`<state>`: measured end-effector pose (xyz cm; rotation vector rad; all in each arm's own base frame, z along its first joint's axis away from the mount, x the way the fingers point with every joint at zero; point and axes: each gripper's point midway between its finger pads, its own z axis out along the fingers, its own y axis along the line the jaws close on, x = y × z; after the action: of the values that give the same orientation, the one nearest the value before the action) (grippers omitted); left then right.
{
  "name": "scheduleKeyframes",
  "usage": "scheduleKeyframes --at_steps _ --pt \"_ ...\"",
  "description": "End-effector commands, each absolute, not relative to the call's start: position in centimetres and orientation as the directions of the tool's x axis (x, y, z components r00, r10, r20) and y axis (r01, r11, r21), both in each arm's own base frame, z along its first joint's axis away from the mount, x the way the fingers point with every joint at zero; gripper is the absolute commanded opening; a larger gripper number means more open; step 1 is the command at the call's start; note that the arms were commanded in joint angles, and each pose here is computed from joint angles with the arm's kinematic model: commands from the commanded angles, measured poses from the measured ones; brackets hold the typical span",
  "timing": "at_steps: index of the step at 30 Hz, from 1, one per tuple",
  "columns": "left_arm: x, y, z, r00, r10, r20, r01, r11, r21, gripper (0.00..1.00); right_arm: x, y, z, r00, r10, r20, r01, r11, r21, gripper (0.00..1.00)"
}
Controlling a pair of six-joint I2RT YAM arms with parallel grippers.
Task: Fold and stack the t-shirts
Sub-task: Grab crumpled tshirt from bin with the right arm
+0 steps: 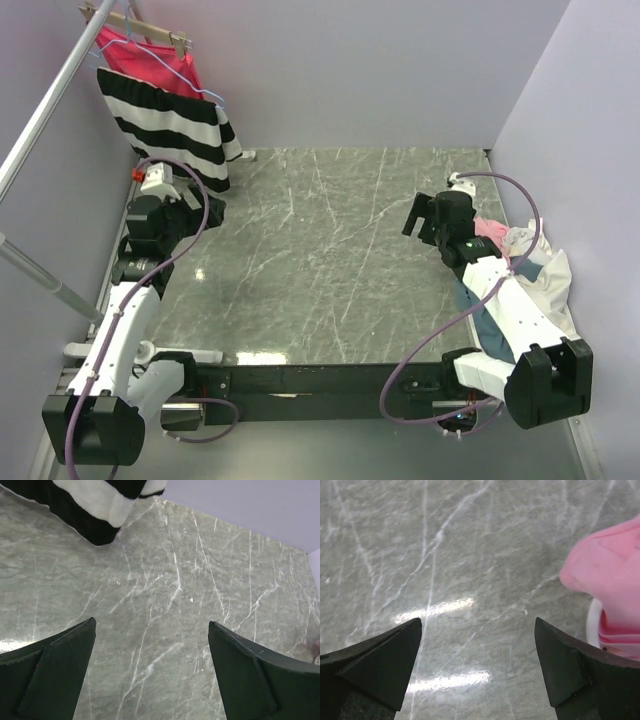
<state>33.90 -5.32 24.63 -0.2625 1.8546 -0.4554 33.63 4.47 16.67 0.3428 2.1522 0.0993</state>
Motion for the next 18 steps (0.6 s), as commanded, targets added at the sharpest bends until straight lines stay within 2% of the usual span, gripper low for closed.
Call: scheduleKeyframes --at_steps 1,5,10,15,18 --pt "34.5 -4.8 29.2 -0.222 -0.407 -0.886 0.049 0.903 -0.427 0.99 34.2 1.5 19.1 -0.436 0.325 -0.839 0.366 0.916 0.165 1.00" --pt "33.9 -7.1 30.7 -0.240 -0.406 -0.882 0.184 0.873 -0.452 0.99 32.8 -1.6 19.7 -0.379 0.326 -0.866 0.507 0.856 0.100 1.00" --pt "33.0 -10.2 29.7 -0.300 -0.369 -0.880 0.359 0.811 -0.462 0.99 30.4 -4.7 20.9 -0.278 0.318 -0.906 0.625 0.777 0.081 1.00" --pt "33.3 -11.1 28.5 -0.348 -0.350 -0.870 0.395 0.787 -0.475 0.99 28.8 -7.6 21.3 -0.208 0.322 -0.924 0.674 0.732 0.103 1.00" --pt "33.7 -11.4 27.6 -0.367 -0.353 -0.860 0.399 0.776 -0.489 0.99 28.6 -8.8 20.1 -0.244 0.333 -0.911 0.700 0.711 0.073 1.00"
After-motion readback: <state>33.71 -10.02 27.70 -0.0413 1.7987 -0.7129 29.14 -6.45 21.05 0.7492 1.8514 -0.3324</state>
